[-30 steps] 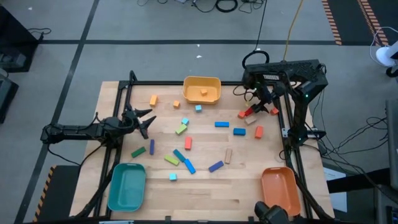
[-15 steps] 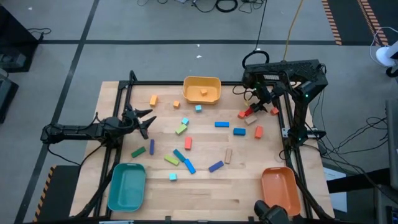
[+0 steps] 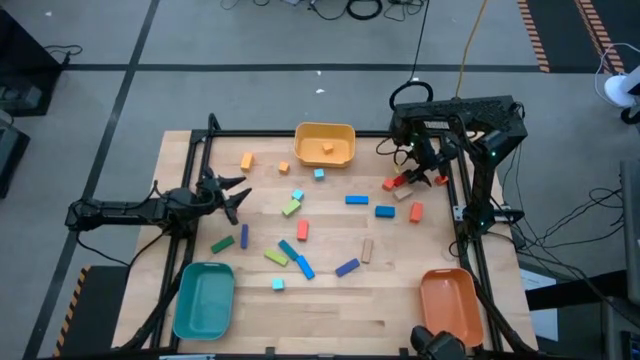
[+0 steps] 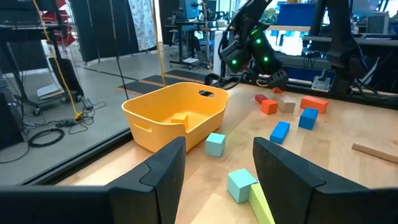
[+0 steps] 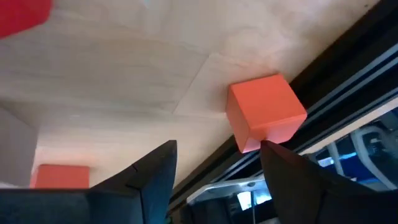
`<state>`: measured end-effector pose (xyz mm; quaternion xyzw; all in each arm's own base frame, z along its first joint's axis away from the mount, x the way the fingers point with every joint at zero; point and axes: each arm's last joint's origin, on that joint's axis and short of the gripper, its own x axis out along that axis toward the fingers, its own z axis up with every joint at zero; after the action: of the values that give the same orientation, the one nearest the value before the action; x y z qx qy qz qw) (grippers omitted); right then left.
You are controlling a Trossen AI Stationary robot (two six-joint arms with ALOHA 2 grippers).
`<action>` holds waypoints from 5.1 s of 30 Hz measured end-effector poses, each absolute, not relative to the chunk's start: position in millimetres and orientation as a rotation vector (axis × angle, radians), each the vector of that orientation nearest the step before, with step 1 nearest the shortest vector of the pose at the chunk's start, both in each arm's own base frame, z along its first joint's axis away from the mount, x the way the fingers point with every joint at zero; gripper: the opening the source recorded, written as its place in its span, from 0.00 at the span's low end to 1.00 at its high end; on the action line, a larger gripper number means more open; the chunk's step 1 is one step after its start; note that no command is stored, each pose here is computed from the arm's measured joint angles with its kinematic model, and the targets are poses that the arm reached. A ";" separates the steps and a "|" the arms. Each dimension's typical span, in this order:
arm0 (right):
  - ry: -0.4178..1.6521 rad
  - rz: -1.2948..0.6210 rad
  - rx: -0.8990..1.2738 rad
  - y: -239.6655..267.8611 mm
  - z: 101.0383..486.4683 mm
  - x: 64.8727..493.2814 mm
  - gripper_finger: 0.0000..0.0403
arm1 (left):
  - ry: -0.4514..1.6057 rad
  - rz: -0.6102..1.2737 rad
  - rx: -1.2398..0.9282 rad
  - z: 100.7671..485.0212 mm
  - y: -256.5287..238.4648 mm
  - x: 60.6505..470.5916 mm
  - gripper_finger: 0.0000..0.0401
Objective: Sort blocks by size
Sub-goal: Put the right orange square block into the yellow bin
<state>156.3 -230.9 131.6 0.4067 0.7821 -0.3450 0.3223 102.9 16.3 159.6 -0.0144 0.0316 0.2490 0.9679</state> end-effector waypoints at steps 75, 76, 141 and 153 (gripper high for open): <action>1.893 -1.096 1.048 -256.1 142.1 158.3 0.54 | 0.061 0.478 -0.053 159.5 15.7 103.3 0.48; 1.889 -1.088 1.055 -256.1 142.0 158.5 0.54 | 0.061 0.478 -0.053 159.4 15.7 103.3 0.48; 1.091 -0.689 0.726 -232.9 246.6 302.0 0.30 | 0.036 0.502 -0.052 161.9 16.3 103.1 0.48; 0.996 -0.578 0.556 -252.9 245.2 375.4 0.30 | 0.040 0.502 -0.053 161.4 16.3 103.1 0.48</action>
<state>375.4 -252.9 245.2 0.2593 0.4646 -0.2698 0.8026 103.1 16.3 161.4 -0.0262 0.0198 0.2483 0.9681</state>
